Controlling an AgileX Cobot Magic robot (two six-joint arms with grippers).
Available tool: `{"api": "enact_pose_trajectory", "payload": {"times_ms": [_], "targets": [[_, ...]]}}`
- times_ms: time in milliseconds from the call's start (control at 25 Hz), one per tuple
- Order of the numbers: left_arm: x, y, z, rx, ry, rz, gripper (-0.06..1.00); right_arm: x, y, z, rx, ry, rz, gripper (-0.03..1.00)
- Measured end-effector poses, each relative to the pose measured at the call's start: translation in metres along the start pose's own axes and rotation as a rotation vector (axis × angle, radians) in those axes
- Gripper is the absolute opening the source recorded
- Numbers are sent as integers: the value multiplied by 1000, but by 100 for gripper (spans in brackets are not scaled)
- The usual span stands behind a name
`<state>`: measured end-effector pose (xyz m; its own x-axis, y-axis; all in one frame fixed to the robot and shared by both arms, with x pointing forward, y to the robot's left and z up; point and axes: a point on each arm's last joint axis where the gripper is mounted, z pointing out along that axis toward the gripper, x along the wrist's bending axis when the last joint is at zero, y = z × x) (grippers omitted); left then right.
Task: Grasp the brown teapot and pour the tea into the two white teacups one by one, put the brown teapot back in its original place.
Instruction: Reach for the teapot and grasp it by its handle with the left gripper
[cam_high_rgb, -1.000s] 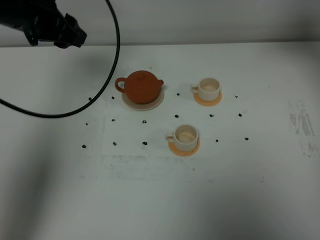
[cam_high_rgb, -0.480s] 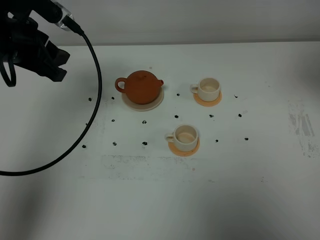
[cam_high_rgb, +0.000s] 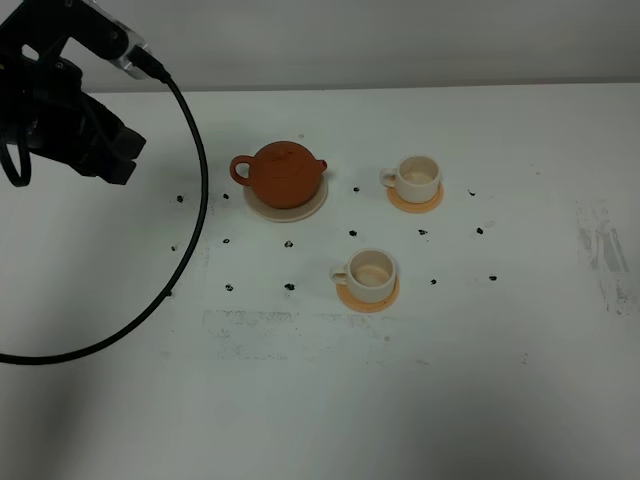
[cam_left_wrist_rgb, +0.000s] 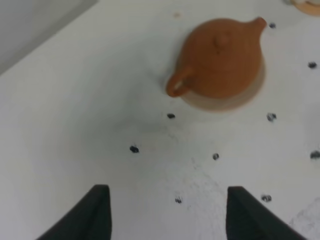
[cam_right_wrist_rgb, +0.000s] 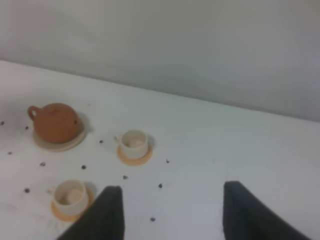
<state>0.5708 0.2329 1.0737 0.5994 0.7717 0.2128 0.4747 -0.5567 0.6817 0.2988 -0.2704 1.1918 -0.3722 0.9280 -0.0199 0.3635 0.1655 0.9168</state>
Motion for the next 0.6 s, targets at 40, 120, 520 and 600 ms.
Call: {"api": "enact_pose_trajectory", "payload": {"times_ms": [40, 120, 520, 600], "targets": [[0, 0, 0, 1, -1, 13, 51, 2, -9, -7, -6, -5, -4, 46], [0, 0, 0, 2, -2, 39, 50, 6, -29, -14, 14, -12, -8, 46], [1, 0, 0, -5, 6, 51, 48, 10, -129, -11, 68, -89, 1, 46], [1, 1, 0, -7, 8, 51, 47, 11, -142, -8, 70, -88, 5, 46]]}}
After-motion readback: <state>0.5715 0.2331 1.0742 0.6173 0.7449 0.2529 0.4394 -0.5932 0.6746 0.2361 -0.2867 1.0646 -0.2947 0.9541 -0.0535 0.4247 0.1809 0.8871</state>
